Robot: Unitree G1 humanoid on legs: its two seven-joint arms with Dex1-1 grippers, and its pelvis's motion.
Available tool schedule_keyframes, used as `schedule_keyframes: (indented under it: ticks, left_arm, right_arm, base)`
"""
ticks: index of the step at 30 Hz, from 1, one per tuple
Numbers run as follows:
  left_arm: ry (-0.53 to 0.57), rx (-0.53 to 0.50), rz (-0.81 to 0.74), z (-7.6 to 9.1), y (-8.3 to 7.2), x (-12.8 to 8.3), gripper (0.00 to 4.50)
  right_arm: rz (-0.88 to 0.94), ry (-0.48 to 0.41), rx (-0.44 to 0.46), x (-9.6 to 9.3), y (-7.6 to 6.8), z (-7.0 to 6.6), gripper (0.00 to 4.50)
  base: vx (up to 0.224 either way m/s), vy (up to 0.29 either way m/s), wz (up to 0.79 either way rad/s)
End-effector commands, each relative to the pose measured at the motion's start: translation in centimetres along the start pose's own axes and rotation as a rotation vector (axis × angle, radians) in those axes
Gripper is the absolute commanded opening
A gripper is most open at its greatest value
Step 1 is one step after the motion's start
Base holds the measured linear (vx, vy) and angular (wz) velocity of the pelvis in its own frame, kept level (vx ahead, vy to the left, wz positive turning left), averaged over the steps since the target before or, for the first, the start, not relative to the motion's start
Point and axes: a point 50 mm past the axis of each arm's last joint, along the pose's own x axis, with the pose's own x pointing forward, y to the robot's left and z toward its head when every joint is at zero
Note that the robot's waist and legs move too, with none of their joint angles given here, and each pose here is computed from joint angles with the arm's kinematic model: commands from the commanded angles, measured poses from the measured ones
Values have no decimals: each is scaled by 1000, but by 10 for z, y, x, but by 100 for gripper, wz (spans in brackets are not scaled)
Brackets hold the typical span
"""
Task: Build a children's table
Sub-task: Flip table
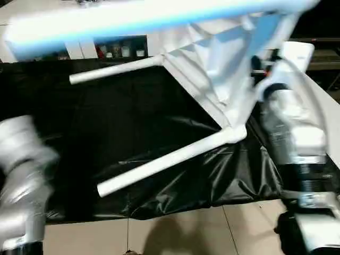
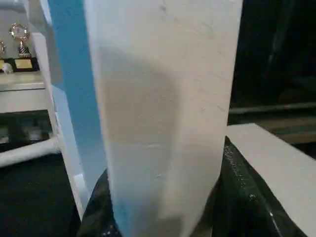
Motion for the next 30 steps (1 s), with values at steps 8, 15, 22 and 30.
schedule_keyframes:
  ticks: [8, 15, 22, 30]
  left_arm:
    - [95, 184, -736, -2, -93, -17, 385]
    - [223, 342, -930, -19, -96, -26, 385]
    - [266, 446, -930, -27, -86, -26, 385]
    - [398, 462, -1040, -36, -72, -38, 385]
  right_arm:
    - [93, 101, 62, -5, 43, -29, 187]
    - [139, 53, 16, -9, 26, -23, 235]
    - [190, 18, 10, -15, 7, -18, 278]
    - [515, -60, -36, -41, -11, -5, 297]
  base:
    - [0, 0, 0]
    - [0, 0, 0]
    - [0, 0, 0]
    - [0, 0, 0]
